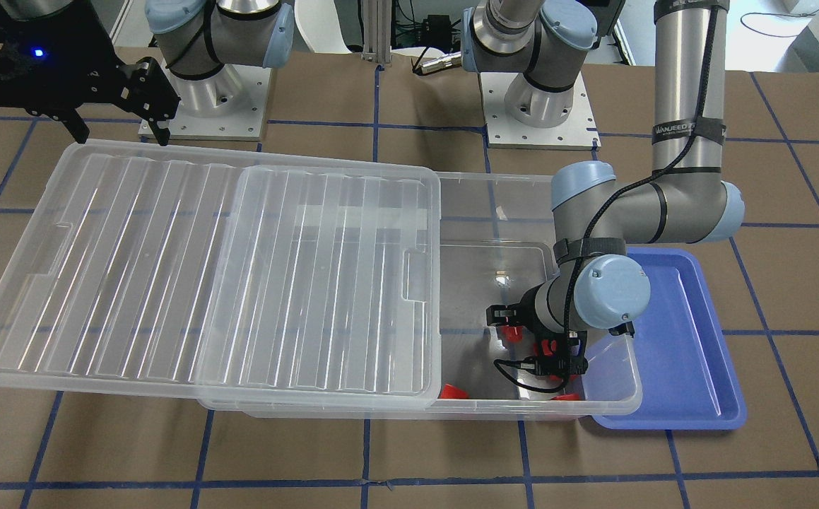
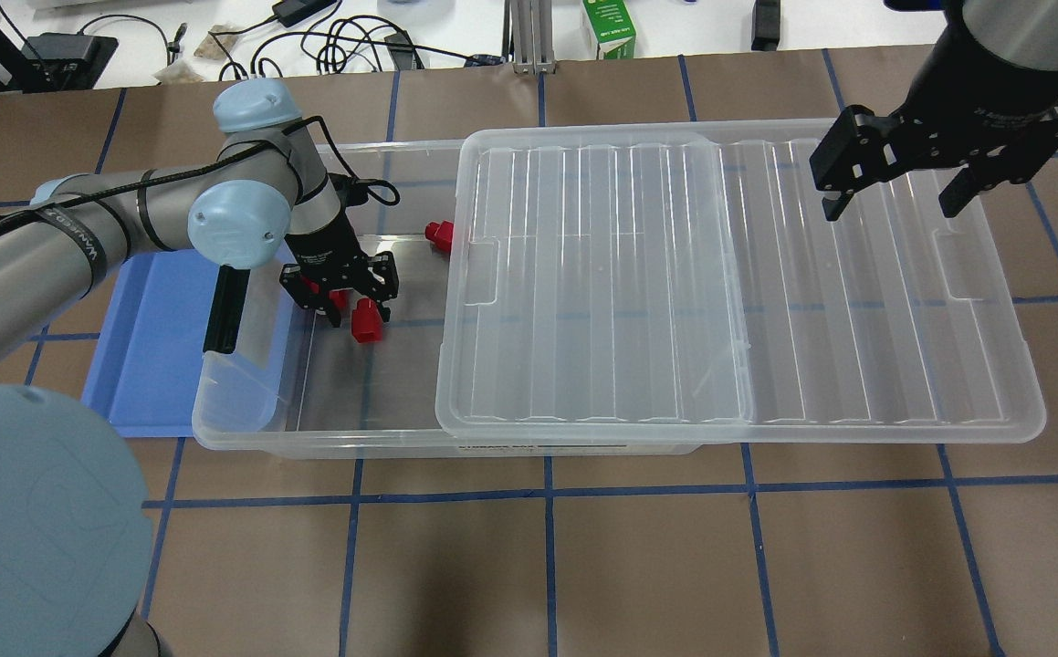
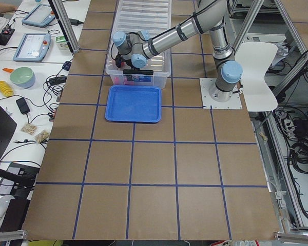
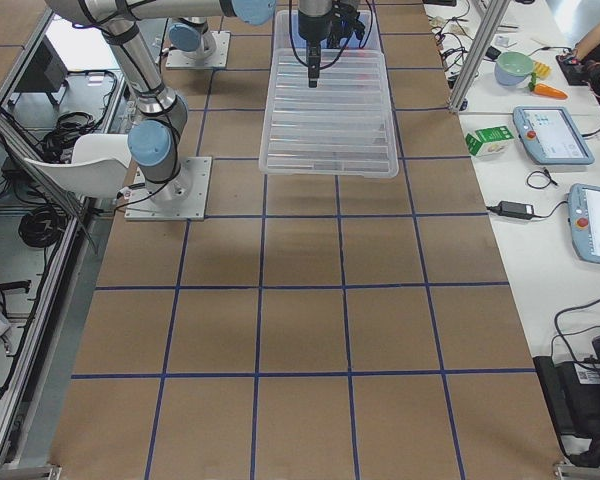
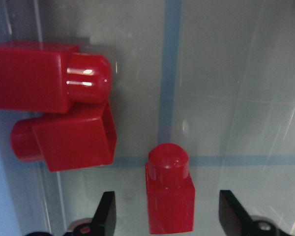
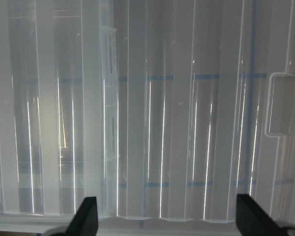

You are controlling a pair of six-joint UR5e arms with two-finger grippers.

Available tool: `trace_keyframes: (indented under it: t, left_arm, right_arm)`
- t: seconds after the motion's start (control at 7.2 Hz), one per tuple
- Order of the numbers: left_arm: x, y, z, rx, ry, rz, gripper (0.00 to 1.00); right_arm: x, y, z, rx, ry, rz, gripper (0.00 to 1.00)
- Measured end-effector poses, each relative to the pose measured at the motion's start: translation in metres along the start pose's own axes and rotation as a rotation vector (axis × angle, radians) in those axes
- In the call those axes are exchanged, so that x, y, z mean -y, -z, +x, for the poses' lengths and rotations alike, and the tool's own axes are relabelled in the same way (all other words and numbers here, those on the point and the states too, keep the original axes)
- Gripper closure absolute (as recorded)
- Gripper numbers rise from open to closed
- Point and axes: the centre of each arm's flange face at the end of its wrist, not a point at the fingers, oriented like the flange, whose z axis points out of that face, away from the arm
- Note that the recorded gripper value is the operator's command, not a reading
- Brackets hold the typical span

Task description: Place red block in blue tray from box

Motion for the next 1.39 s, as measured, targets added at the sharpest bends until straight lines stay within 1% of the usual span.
trace_keyframes:
  t: [0.14, 0.42, 0.56, 0.69, 0.83, 1.11, 1.39]
  left_arm:
    - [0.001, -0.003, 0.0, 0.0, 0.003, -0.006, 1.0]
    - [0.004, 0.002, 0.0, 0.001, 0.004, 0.006, 1.0]
    - [0.004, 0.015, 0.001, 0.002, 0.002, 0.029, 1.0]
    - [0.004, 0.037, 0.005, 0.004, 0.0, 0.056, 1.0]
    - [0.0, 0.066, 0.009, 0.004, 0.002, 0.072, 1.0]
    - [-0.016, 0.144, 0.013, 0.004, 0.001, 0.11, 1.0]
    - [-0.033, 0.215, -0.013, 0.008, 0.013, 0.154, 1.0]
  right_arm:
    - [-0.001, 0.0, -0.003, 0.001, -0.003, 0.0, 0.0]
    - [-0.001, -0.001, -0.005, 0.0, -0.005, 0.0, 0.0]
    - [-0.001, -0.001, -0.005, -0.001, -0.005, -0.001, 0.0]
    - [-0.001, -0.001, -0.005, -0.001, -0.005, -0.001, 0.0]
    - [-0.001, -0.001, -0.005, -0.002, -0.005, -0.001, 0.0]
    - [-0.001, -0.001, -0.005, -0.002, -0.005, 0.0, 0.0]
    - [-0.001, -0.001, -0.005, -0.002, -0.004, 0.0, 0.0]
